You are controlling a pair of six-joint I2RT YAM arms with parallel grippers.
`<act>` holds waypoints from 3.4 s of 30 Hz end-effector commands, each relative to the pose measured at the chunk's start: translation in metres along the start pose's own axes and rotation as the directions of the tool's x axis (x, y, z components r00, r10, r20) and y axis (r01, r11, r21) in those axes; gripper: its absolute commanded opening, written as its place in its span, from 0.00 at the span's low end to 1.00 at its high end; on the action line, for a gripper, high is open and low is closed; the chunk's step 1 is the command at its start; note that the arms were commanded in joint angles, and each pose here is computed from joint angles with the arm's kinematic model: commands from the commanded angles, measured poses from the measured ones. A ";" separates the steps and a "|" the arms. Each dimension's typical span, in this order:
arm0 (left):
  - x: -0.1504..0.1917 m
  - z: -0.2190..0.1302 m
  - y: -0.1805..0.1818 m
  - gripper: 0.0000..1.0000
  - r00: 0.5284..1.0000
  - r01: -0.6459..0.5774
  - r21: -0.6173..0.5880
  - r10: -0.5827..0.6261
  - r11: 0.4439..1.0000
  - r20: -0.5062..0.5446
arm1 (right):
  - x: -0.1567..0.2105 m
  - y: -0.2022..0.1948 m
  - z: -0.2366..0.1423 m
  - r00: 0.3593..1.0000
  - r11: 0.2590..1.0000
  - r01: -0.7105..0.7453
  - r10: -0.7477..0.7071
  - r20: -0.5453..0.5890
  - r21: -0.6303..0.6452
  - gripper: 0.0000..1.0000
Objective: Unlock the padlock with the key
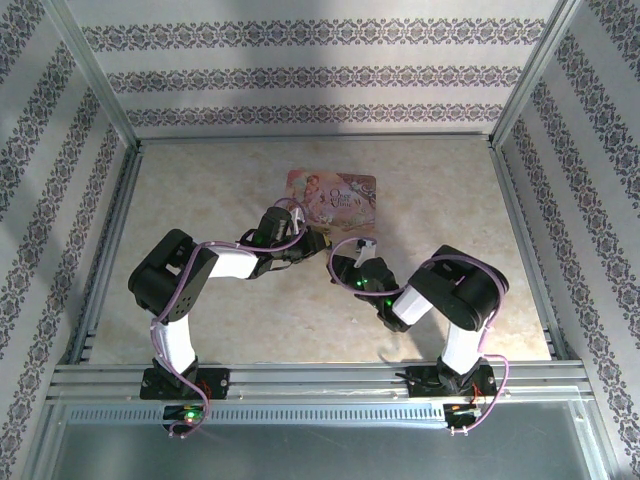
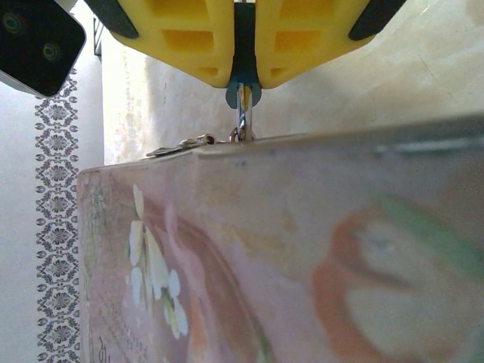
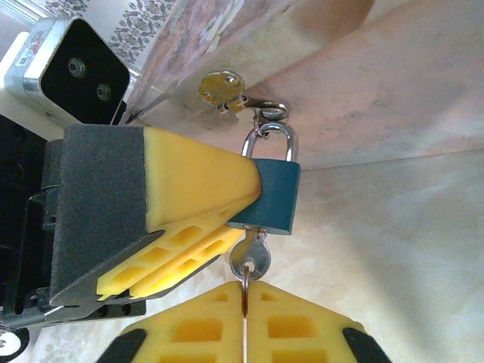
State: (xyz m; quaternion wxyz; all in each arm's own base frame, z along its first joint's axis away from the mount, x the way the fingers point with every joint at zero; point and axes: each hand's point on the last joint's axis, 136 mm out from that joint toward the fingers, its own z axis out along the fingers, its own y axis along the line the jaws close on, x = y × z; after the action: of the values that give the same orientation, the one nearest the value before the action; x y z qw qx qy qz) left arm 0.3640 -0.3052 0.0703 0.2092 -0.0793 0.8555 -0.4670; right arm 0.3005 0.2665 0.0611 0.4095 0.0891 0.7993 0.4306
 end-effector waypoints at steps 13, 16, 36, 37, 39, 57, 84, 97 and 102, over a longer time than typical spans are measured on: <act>0.000 -0.012 -0.030 0.02 0.995 0.092 0.051 -0.094 0.994 0.040 | -0.023 0.003 -0.047 0.923 0.916 0.384 -0.379 -0.064 0.119 0.51; 0.002 -0.015 -0.032 0.02 0.994 0.102 0.043 -0.103 0.994 0.043 | -0.032 0.022 -0.057 0.789 0.777 0.613 -0.596 -0.146 0.140 0.57; 0.005 -0.027 -0.034 0.00 0.975 0.210 0.064 -0.214 0.976 0.067 | -0.047 0.058 -0.085 -0.048 -0.052 0.999 -0.978 -0.203 0.013 0.80; 0.005 -0.027 -0.035 0.00 0.973 0.217 0.069 -0.221 0.974 0.067 | -0.045 0.057 -0.085 -0.084 -0.088 0.996 -0.974 -0.212 0.009 0.81; 0.005 -0.027 -0.036 0.00 0.970 0.228 0.076 -0.233 0.971 0.065 | -0.041 0.053 -0.083 -0.141 -0.144 0.990 -0.962 -0.232 -0.005 0.82; 0.009 -0.030 -0.037 0.00 0.952 0.304 0.024 -0.304 0.953 0.038 | 0.003 0.026 -0.049 -0.216 -0.189 0.973 -0.947 -0.238 -0.131 0.74; 0.008 -0.028 -0.047 0.00 0.934 0.357 0.038 -0.358 0.933 0.008 | -0.002 0.027 -0.015 -0.132 -0.106 0.983 -0.976 -0.173 -0.150 0.41; 0.007 -0.030 -0.053 0.00 0.935 0.353 0.054 -0.354 0.934 0.007 | -0.006 0.028 -0.005 -0.130 -0.105 0.985 -0.975 -0.178 -0.140 0.36; 0.007 -0.030 -0.054 0.00 0.934 0.357 0.060 -0.358 0.932 0.008 | -0.007 0.024 -0.004 -0.139 -0.115 0.984 -0.972 -0.192 -0.132 0.33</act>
State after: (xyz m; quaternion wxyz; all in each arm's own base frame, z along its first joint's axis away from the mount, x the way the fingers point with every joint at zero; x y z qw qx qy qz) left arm 0.3411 -0.2959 0.0850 0.1242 -0.2564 0.8342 -0.4722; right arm 0.2864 0.2723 0.0740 0.4792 -0.5901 0.6489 -0.0337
